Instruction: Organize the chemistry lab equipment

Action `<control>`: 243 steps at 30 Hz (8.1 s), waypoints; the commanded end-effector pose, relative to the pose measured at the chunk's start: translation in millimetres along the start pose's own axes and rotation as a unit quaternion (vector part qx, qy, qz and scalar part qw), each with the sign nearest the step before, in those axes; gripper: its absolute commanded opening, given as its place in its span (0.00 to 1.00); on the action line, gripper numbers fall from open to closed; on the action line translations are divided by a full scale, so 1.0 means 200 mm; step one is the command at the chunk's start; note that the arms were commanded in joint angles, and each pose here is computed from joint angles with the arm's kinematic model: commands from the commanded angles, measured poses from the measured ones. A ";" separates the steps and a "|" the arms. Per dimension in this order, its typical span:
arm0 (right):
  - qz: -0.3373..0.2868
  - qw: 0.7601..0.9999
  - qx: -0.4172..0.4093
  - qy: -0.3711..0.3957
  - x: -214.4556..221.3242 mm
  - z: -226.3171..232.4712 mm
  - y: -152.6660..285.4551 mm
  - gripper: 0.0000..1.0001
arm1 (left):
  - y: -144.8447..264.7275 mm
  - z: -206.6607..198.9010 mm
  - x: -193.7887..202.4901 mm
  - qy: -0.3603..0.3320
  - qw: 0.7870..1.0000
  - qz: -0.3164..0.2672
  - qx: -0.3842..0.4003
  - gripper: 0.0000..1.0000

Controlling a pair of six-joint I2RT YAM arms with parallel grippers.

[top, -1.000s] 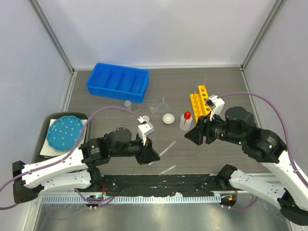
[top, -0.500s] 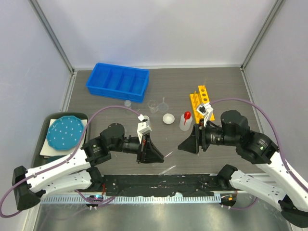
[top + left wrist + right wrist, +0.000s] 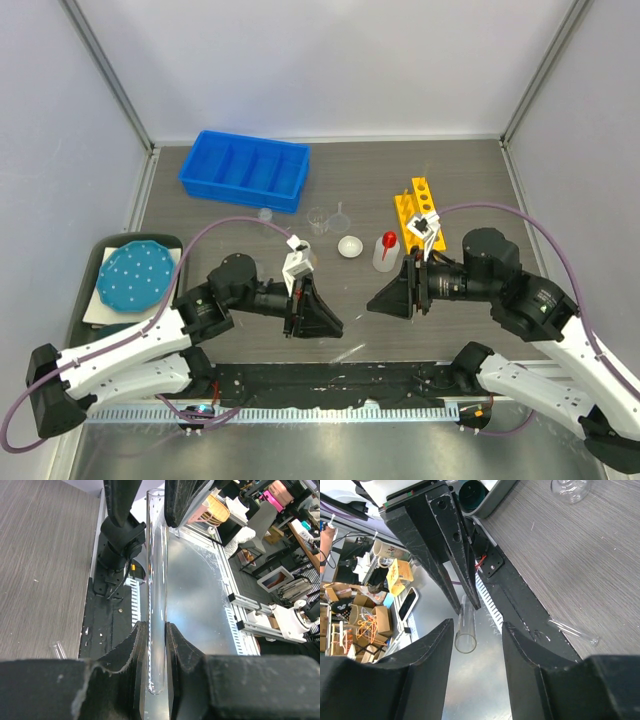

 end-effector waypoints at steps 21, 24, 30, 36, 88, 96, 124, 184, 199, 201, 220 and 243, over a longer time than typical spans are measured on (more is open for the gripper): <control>-0.030 0.998 -0.048 -0.001 -0.05 0.08 0.00 0.40 | -0.01 0.02 -0.07 -0.012 1.000 -0.016 0.017 0.13; -0.030 0.998 -0.050 -0.001 -0.05 0.08 0.00 0.38 | -0.01 0.03 -0.07 -0.010 1.000 -0.016 0.016 0.13; -0.032 0.998 -0.046 0.003 -0.06 0.08 0.00 0.24 | 0.00 0.04 -0.07 -0.007 1.000 -0.016 0.011 0.18; -0.029 0.999 -0.034 0.004 -0.06 0.05 -0.01 0.21 | 0.01 0.07 -0.05 0.007 1.000 -0.017 -0.008 0.76; -0.052 0.774 0.629 -0.049 -0.81 -1.55 0.31 0.13 | 0.42 0.21 -0.01 0.074 0.943 -0.079 -0.316 1.00; -0.042 0.775 0.627 -0.060 -0.78 -1.66 0.26 0.13 | 0.42 0.21 0.00 0.075 0.943 -0.075 -0.315 1.00; 0.022 0.789 0.608 -0.089 -0.58 -1.92 0.12 0.12 | 0.42 0.23 0.00 0.075 0.940 -0.069 -0.325 1.00; -0.030 0.818 0.574 0.017 -0.63 -1.18 0.18 0.64 | 0.32 0.49 0.11 0.125 0.898 -0.021 -0.422 0.96; -0.019 0.878 0.477 0.044 -0.36 -0.81 0.21 0.65 | -0.08 0.72 0.48 0.040 0.840 0.086 -0.535 0.92; -0.011 0.884 0.465 0.043 -0.32 -0.80 0.19 0.64 | -0.12 0.71 0.50 0.033 0.841 0.088 -0.533 0.91; 0.009 0.889 0.455 0.054 -0.21 -0.80 0.21 0.65 | -0.29 0.75 0.68 -0.004 0.824 0.164 -0.542 0.72; 0.016 0.896 0.443 0.040 -0.15 -0.83 0.15 0.63 | -0.24 0.86 0.89 0.012 0.814 0.215 -0.539 0.45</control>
Point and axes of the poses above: each gripper's point midway between its finger pads, its own y axis back along the fingers, its own z axis along the line the jaws close on, x = y × z, the point moved 3 cm from there along y, back along the fingers, and after that the axes turned 12 degrees about y, right-handed, at the moved point
